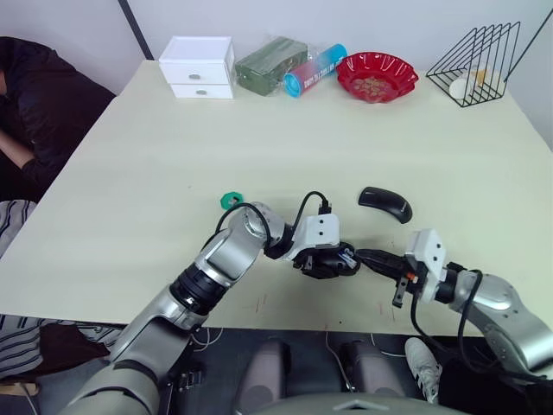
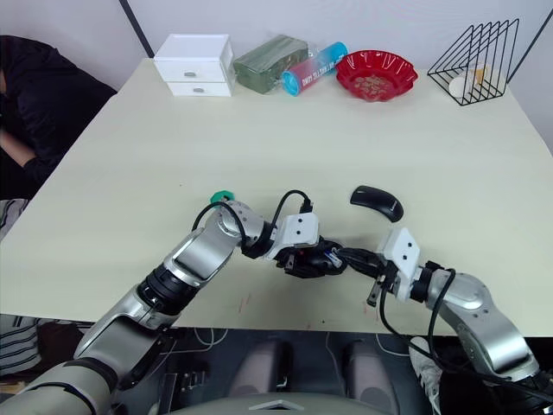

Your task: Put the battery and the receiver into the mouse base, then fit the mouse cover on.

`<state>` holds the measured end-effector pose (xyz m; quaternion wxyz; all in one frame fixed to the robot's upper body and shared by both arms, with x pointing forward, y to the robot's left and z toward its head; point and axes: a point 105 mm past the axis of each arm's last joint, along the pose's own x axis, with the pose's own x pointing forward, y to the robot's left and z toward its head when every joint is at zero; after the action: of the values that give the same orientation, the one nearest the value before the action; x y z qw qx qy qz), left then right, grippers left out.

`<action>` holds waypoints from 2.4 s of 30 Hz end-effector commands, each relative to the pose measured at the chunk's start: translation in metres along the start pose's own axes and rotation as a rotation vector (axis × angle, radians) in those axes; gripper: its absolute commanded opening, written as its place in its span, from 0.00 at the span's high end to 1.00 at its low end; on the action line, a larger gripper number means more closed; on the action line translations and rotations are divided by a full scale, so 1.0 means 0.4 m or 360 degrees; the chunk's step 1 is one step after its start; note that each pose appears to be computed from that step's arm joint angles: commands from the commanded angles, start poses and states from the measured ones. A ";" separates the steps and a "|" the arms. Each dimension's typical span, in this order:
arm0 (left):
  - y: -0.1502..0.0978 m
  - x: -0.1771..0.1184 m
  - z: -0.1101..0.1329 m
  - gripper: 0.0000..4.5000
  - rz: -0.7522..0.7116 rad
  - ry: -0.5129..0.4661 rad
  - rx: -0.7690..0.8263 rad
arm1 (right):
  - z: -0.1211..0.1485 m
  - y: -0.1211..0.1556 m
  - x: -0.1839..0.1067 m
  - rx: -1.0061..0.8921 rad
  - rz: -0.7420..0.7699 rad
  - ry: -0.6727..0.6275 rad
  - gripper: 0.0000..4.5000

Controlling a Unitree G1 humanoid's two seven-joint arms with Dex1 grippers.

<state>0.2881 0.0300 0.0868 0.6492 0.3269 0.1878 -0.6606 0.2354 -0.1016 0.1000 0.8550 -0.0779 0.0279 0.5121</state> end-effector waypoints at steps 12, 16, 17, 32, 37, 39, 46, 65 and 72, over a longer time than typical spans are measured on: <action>-0.027 0.028 -0.020 0.34 -0.0099 0.0032 -0.0047 | -0.022 0.001 0.015 0.0025 -0.0046 -0.0052 0.99; -0.029 0.026 -0.021 0.34 -0.0101 0.0034 -0.0045 | -0.056 0.000 0.012 0.0059 -0.0068 -0.0008 0.99; -0.029 0.026 -0.021 0.34 -0.0101 0.0034 -0.0045 | -0.063 0.004 0.012 0.0043 -0.0053 0.0008 0.99; -0.027 0.025 -0.018 0.34 -0.0105 0.0028 -0.0059 | -0.171 0.009 0.030 0.0336 -0.0044 0.0379 0.99; -0.026 0.024 -0.018 0.34 -0.0104 0.0027 -0.0066 | -0.197 0.011 0.012 0.0431 -0.0041 0.0574 0.99; -0.026 0.025 -0.018 0.34 -0.0106 0.0026 -0.0069 | -0.208 0.020 0.002 0.0457 -0.0006 0.0670 0.99; -0.026 0.026 -0.017 0.34 -0.0110 0.0023 -0.0071 | -0.161 -0.010 0.019 0.0368 -0.0074 0.0529 0.99; -0.013 0.023 -0.020 0.34 -0.0090 0.0031 -0.0070 | 0.043 -0.059 -0.171 -0.0012 0.0066 -0.0166 0.94; -0.013 0.023 -0.018 0.34 -0.0095 0.0029 -0.0069 | 0.032 -0.083 -0.235 -0.0057 0.0093 -0.0123 0.26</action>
<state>0.2907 0.0310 0.0818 0.6476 0.3181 0.2038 -0.6617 0.2215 -0.1908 0.1170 0.8422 -0.0578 0.0116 0.5360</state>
